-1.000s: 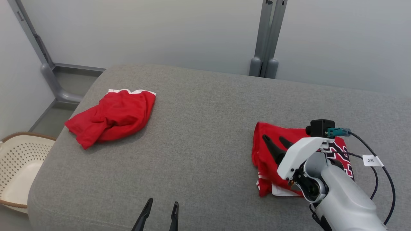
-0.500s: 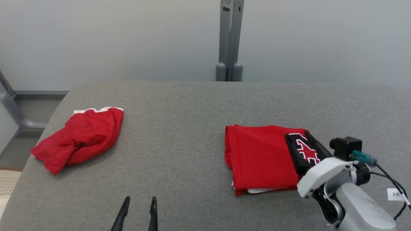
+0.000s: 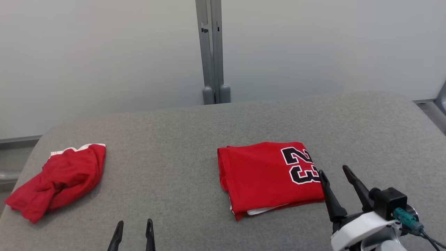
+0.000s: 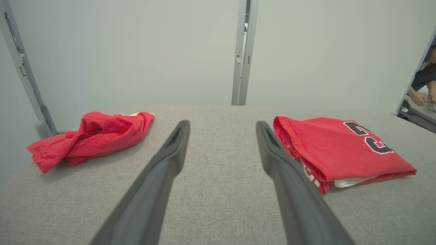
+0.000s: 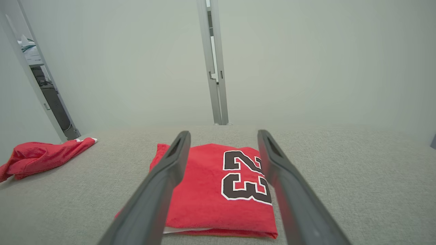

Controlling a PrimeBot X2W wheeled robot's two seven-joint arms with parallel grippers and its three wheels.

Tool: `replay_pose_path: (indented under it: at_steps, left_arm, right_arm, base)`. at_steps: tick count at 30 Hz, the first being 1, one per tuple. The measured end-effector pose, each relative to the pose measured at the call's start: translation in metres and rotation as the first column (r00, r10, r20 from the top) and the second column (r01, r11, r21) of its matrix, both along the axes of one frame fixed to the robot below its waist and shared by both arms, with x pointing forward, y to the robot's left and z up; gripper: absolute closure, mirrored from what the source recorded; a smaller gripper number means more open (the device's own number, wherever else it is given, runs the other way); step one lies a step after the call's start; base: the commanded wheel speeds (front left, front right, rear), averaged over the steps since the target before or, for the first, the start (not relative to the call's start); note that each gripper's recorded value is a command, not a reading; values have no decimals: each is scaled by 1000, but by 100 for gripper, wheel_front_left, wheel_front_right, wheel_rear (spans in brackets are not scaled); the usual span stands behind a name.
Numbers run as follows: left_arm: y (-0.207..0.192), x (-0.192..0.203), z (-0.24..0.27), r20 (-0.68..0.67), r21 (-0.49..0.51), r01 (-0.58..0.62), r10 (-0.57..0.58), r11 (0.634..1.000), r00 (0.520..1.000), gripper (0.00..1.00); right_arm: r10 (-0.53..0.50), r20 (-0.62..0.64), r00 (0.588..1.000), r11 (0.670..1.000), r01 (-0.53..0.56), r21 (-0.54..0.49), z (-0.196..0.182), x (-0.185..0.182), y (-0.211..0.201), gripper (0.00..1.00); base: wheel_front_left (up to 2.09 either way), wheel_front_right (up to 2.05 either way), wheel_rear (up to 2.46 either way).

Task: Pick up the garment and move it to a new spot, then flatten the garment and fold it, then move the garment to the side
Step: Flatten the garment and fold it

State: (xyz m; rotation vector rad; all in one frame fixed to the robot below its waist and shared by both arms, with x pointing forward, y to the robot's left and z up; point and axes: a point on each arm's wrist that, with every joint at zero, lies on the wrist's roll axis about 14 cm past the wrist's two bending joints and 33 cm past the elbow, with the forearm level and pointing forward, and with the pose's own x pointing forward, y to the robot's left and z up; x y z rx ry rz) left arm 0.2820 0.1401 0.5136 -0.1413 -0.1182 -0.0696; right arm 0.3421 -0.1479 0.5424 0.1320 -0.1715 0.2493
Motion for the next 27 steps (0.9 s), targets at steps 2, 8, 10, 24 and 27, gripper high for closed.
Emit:
replay_pose_path:
  at_steps: [2, 8, 10, 24, 27]
  left_arm:
    - [2, -2, 0, 2, 4, -3, 3, 1000, 1000, 0]
    - [6, -7, -2, 0, 22, -9, 9, 1000, 1000, 0]
    - [8, -9, -4, -5, 24, -12, 12, 1000, 1000, 0]
    - [11, -15, -15, -34, 46, -17, 18, 999, 999, 0]
    - [11, -15, -16, -37, 46, -18, 20, 999, 999, 0]
  right_arm:
    - [-6, 16, 1000, 1000, 6, -4, 2, -10, 1, 0]
    - [-16, -7, 1000, 1000, 16, 3, -11, -31, 3, 0]
    - [-8, -23, 1000, 1000, 8, 3, -17, -36, 6, 0]
    - [-8, -49, 999, 999, 10, 34, -25, -40, 12, 0]
    - [-11, -44, 999, 999, 13, 40, -23, -39, 12, 0]
  base:
    - [0, 0, 0]
    - [0, 0, 0]
    - [0, 0, 0]
    - [0, 0, 0]
    - [0, 0, 0]
